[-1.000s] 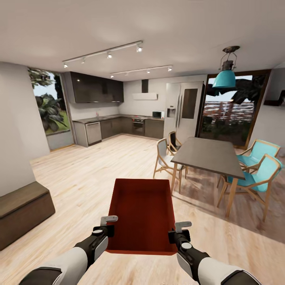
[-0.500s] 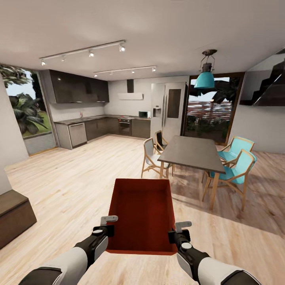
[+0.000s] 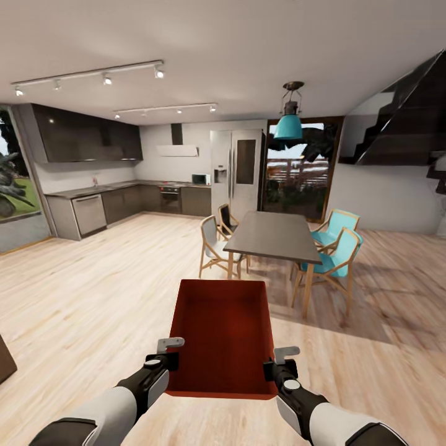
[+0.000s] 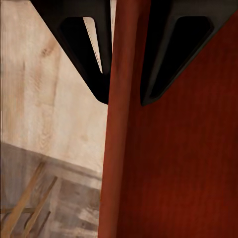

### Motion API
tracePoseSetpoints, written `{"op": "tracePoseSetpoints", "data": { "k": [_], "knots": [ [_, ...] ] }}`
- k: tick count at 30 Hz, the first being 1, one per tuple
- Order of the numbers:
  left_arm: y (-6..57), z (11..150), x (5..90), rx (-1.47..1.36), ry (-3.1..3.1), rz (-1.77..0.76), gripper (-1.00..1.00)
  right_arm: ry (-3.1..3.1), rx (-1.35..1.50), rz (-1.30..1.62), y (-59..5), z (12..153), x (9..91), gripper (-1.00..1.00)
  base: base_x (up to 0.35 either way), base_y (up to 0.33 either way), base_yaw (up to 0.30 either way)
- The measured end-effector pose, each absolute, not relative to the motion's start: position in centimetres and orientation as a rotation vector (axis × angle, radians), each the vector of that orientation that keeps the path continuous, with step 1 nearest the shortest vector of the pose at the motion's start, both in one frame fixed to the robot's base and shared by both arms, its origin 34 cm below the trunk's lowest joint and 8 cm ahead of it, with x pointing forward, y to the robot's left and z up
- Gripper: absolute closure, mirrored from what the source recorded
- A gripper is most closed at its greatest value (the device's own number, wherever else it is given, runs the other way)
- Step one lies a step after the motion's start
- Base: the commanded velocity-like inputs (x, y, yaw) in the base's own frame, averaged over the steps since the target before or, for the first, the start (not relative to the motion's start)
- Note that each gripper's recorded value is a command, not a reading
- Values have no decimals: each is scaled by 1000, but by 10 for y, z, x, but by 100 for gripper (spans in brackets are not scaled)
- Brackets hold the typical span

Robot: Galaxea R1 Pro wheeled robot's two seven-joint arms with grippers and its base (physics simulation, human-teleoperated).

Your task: Move the two storage containers from the living room to the garage. In the garage, place one container on the floor and stack the other container on top of it (either order is fine).

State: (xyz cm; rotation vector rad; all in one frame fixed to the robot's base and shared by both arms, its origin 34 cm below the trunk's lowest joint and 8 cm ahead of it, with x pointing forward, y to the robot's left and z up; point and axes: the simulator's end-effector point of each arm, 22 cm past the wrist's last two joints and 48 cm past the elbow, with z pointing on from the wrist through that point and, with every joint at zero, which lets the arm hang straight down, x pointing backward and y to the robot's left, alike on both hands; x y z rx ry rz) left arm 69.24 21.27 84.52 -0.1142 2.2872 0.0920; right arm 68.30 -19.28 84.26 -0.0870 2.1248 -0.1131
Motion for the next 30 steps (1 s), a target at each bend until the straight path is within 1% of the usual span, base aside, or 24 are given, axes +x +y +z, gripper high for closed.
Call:
{"op": "tracePoseSetpoints", "data": {
  "k": [30],
  "knots": [
    [212, 845, 692, -115, 2288, 92, 100, 2126, -89, -115, -193, 842, 683, 100, 0, 0, -287]
  ]
}}
